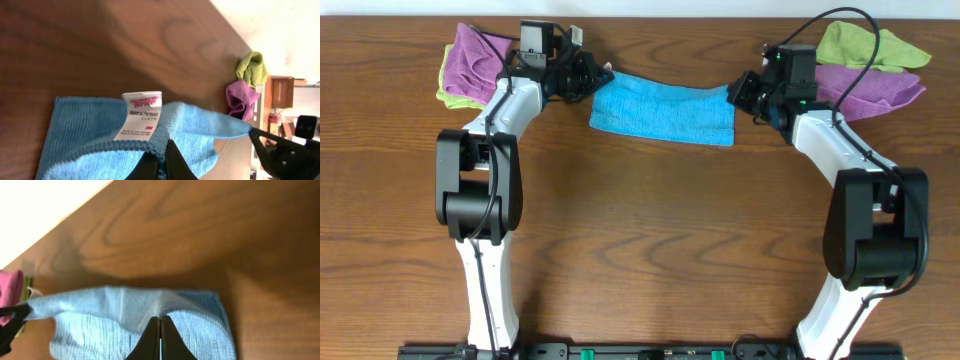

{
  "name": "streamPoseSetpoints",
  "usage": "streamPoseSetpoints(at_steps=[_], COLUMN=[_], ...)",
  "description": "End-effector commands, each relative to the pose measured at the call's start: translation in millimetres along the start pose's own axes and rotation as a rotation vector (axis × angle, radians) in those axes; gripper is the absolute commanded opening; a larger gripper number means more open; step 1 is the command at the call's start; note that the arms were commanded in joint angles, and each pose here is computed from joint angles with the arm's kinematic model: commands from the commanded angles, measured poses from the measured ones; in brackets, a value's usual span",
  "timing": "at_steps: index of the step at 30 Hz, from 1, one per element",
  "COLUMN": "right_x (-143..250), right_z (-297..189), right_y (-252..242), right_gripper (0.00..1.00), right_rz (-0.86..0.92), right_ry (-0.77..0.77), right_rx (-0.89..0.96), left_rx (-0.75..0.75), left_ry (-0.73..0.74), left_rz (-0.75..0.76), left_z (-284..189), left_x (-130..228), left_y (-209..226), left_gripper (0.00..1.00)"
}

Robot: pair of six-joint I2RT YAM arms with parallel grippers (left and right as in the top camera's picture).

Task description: Fold the cloth

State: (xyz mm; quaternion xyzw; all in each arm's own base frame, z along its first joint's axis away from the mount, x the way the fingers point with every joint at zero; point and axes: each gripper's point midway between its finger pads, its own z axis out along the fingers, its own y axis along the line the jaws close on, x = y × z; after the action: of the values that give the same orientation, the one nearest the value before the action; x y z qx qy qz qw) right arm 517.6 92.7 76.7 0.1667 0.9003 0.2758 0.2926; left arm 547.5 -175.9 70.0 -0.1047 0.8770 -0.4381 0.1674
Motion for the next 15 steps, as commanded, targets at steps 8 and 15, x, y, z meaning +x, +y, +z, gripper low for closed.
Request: streamPoseSetpoints(at_steps=[8,15], right_x=[47.8,45.5], right_z=[-8.2,-10.5], right_y=[-10.1,-8.9], right_gripper=[0.01,0.01], right_rz=[0.079,0.084], right_ry=[0.211,0.21], right_rx=[0.037,0.024], left_rx=[-0.041,-0.05], left_ry=[0.157,0.157], left_rz=[-0.063,-0.073], left_z=[-24.3,-32.6], left_x=[31.1,29.9], left_y=[29.8,35.2], left_gripper=[0.06,0.06])
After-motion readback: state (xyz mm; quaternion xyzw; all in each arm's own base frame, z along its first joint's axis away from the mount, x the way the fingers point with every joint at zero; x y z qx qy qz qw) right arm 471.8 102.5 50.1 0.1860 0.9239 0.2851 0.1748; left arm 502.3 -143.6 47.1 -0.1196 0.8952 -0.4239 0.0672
